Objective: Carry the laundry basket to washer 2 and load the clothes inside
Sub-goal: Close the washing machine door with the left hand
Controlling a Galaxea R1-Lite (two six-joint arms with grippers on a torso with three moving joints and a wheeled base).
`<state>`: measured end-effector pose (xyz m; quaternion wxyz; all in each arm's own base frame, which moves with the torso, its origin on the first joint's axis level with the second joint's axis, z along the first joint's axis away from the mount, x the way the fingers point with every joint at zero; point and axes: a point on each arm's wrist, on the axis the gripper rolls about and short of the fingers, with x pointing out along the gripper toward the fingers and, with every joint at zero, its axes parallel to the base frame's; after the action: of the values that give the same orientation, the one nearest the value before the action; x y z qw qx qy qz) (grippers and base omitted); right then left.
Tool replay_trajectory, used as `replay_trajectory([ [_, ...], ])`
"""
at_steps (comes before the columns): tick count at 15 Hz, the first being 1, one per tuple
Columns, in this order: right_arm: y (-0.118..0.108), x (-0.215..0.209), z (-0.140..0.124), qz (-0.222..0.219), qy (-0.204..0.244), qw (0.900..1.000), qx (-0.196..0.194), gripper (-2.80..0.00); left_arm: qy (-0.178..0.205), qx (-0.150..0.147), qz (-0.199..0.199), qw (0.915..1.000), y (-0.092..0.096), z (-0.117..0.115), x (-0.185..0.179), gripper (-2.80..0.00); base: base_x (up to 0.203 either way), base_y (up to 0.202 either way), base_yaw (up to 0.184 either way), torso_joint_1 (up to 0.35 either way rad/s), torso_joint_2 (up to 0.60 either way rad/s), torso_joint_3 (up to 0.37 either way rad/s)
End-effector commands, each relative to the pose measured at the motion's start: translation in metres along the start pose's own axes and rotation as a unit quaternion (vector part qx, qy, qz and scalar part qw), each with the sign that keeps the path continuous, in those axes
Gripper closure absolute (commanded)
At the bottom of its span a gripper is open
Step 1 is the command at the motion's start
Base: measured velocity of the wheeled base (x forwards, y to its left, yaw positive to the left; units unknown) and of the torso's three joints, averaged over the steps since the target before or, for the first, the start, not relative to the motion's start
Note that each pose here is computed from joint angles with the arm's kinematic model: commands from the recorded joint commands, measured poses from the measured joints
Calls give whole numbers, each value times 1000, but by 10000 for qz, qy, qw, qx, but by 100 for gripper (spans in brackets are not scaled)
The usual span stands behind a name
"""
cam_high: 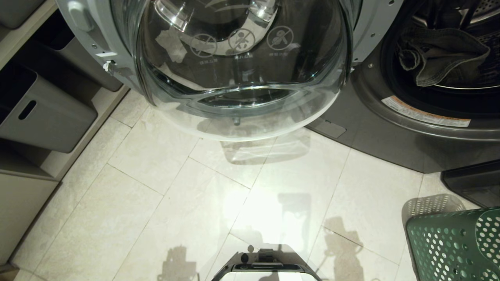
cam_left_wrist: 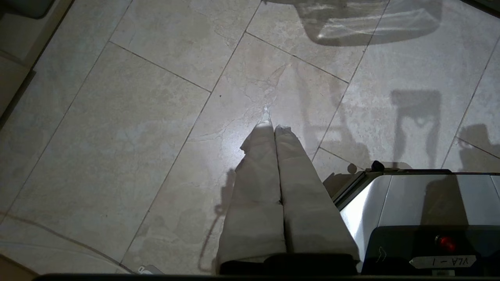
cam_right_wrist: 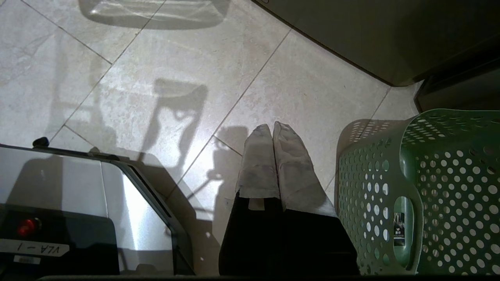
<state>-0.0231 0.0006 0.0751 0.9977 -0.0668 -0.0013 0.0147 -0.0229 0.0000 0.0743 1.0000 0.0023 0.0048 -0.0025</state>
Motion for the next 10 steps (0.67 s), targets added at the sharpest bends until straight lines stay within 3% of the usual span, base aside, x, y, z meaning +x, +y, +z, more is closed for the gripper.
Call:
replay_trajectory([
  [1,0,0,0,8,18,10000,-6,0,-2,0,1,10000,0,0,0,0,0,0,0,0,0,0],
  [7,0,0,0,16,17,10000,-22,0,5,46,-6,10000,0,-1,0,0,0,0,0,1,1,11],
  [10,0,0,0,16,17,10000,-29,0,10,46,-4,10000,0,0,0,0,0,0,0,1,4,163],
])
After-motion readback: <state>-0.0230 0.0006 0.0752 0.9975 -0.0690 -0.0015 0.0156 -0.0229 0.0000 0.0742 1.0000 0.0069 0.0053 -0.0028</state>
